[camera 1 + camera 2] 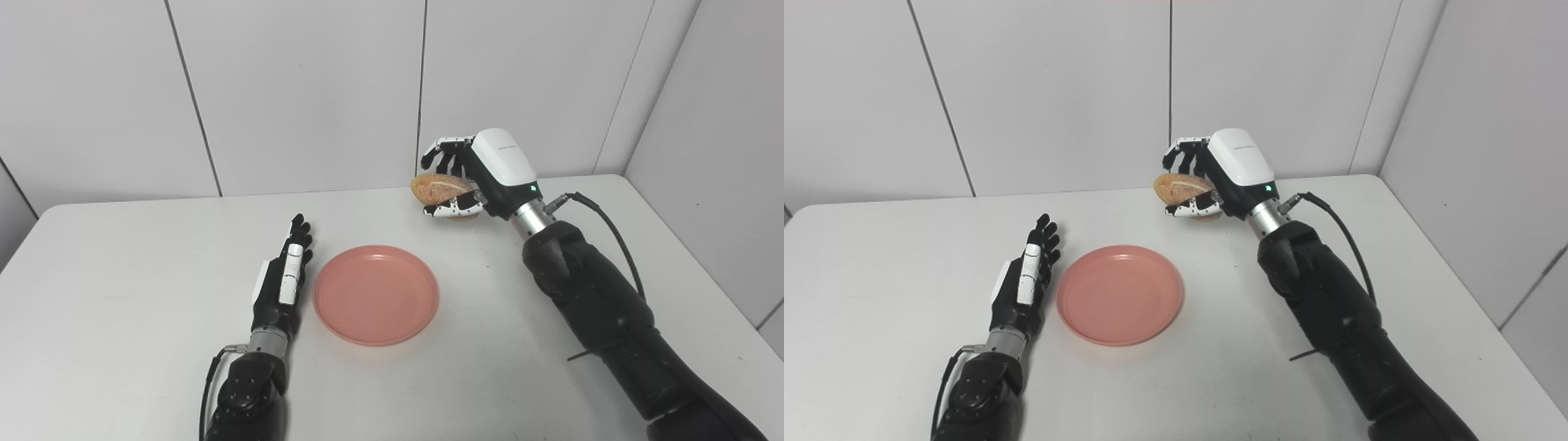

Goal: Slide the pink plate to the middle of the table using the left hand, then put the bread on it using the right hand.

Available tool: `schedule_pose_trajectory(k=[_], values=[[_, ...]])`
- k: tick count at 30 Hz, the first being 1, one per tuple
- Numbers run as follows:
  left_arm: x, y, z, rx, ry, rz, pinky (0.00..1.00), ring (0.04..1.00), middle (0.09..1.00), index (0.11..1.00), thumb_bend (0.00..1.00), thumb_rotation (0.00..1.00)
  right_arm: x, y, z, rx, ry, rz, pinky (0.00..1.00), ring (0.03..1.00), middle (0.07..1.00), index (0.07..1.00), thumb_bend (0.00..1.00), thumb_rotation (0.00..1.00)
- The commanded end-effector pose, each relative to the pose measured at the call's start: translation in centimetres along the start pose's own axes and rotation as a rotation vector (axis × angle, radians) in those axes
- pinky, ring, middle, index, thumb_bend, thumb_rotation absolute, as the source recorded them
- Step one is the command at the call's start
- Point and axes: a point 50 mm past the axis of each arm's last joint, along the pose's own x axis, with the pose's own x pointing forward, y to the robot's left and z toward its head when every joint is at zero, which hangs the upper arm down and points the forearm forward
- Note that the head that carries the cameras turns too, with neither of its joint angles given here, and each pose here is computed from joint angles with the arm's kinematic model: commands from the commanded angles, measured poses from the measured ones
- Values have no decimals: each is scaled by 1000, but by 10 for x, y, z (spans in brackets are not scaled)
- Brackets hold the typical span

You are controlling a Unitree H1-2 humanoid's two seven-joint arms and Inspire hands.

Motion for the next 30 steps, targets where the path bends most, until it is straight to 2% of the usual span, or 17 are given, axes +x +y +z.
schedule_pose_trajectory(k=[1,4,5,7,9,13,24,27,30], values=[[1,-5,1,0,-14,0,1000,1000,1000,987,740,1000,19,-18,18,11,-81,-63,221,288,399,513,511,0],[1,-6,0,8,-11,0,1000,1000,1000,988,744,1000,21,-10,33,42,-111,-55,193,258,391,510,511,0],[1,-6,0,13,-11,1,1000,1000,1000,987,744,1000,21,-6,38,55,-123,-52,174,237,438,492,517,0],[1,-7,1,15,-10,2,1000,1000,1000,989,736,1000,21,0,45,62,-136,-42,168,231,463,483,520,0],[1,-8,2,0,-13,1,1000,1000,1000,991,718,1000,20,8,52,69,-156,-31,200,265,416,507,513,0],[1,-10,2,0,-10,4,1000,1000,1000,992,730,1000,16,22,64,92,-184,6,216,281,402,513,511,0],[3,-17,2,-8,-5,-6,1000,1000,1000,989,742,1000,4,49,76,126,-209,105,215,277,398,510,512,0],[4,-18,3,-9,-8,-5,1000,1000,1000,988,761,1000,1,56,77,116,-209,135,194,250,388,506,512,0],[4,-18,3,-5,-9,-2,1000,1000,1000,987,758,1000,-1,60,77,111,-206,158,225,274,394,511,513,0]])
